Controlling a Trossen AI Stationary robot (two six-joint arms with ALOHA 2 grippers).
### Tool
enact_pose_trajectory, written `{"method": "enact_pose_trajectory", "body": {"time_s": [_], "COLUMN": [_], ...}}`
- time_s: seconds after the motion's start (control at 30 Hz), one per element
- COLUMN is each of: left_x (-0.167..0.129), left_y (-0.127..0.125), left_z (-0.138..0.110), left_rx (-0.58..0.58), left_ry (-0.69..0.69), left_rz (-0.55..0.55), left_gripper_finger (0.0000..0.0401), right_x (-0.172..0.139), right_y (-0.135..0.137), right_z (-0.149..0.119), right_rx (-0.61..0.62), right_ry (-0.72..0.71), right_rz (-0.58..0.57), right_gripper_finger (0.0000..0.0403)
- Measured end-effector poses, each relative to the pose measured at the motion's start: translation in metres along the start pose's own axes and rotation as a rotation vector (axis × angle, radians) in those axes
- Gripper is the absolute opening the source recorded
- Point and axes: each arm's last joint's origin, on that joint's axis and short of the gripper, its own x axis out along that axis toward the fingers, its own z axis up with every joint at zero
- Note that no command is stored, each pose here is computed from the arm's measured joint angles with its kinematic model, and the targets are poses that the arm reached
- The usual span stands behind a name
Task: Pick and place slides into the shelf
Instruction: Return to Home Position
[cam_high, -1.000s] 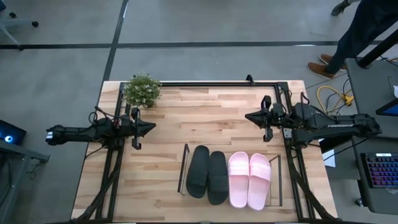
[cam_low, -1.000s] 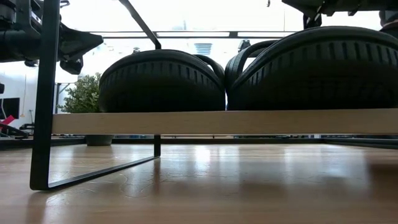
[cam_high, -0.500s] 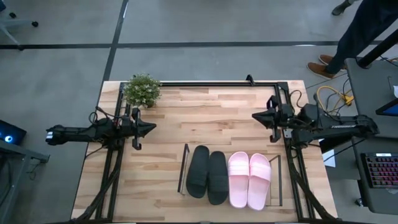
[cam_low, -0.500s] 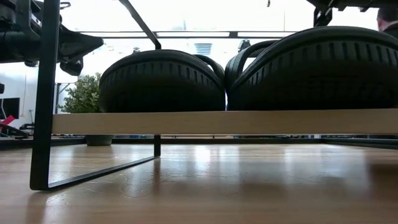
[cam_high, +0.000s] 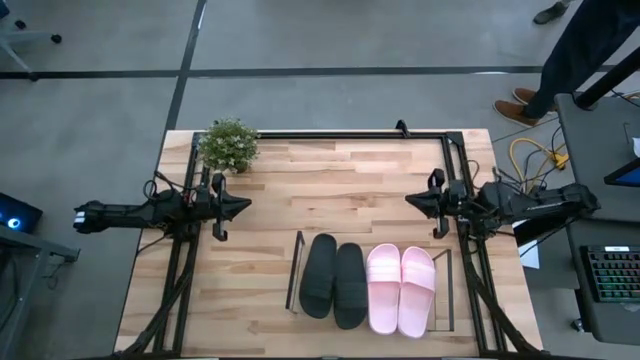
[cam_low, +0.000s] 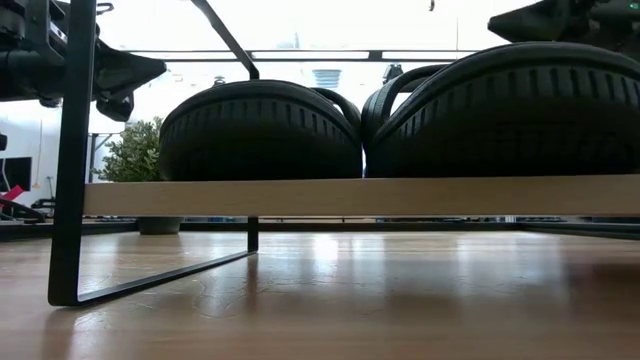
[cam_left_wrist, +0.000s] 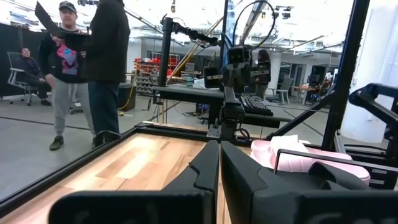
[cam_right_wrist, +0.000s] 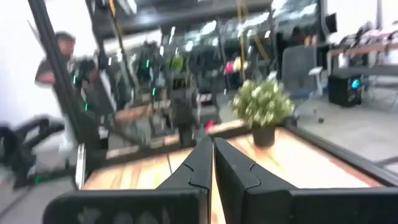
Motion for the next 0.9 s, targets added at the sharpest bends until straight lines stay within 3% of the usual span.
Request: {"method": "enact_pose_trajectory", "body": {"time_s": [0.23, 0.47, 0.9], "left_x": [0.000, 0.000, 0.000], "left_y": [0.000, 0.000, 0.000], "left_z": [0.000, 0.000, 0.000], "left_rx": [0.001, 0.015, 0.023], "left_ry": [0.000, 0.000, 0.000], "left_rz": [0.000, 0.006, 0.008], "left_gripper_finger": [0.0000, 0.0000, 0.0000], "right_x": [-0.014, -0.022, -0.019], "right_y": [-0.003, -0.007, -0.016], "right_z": [-0.018, -0.029, -0.036], "right_rx": [-0.005, -0.075, -0.071], "right_ry": [-0.066, -0.001, 0.045], "right_rz": [0.019, 0.004, -0.013], "right_gripper_finger": [0.0008, 0.0008, 0.0008]}}
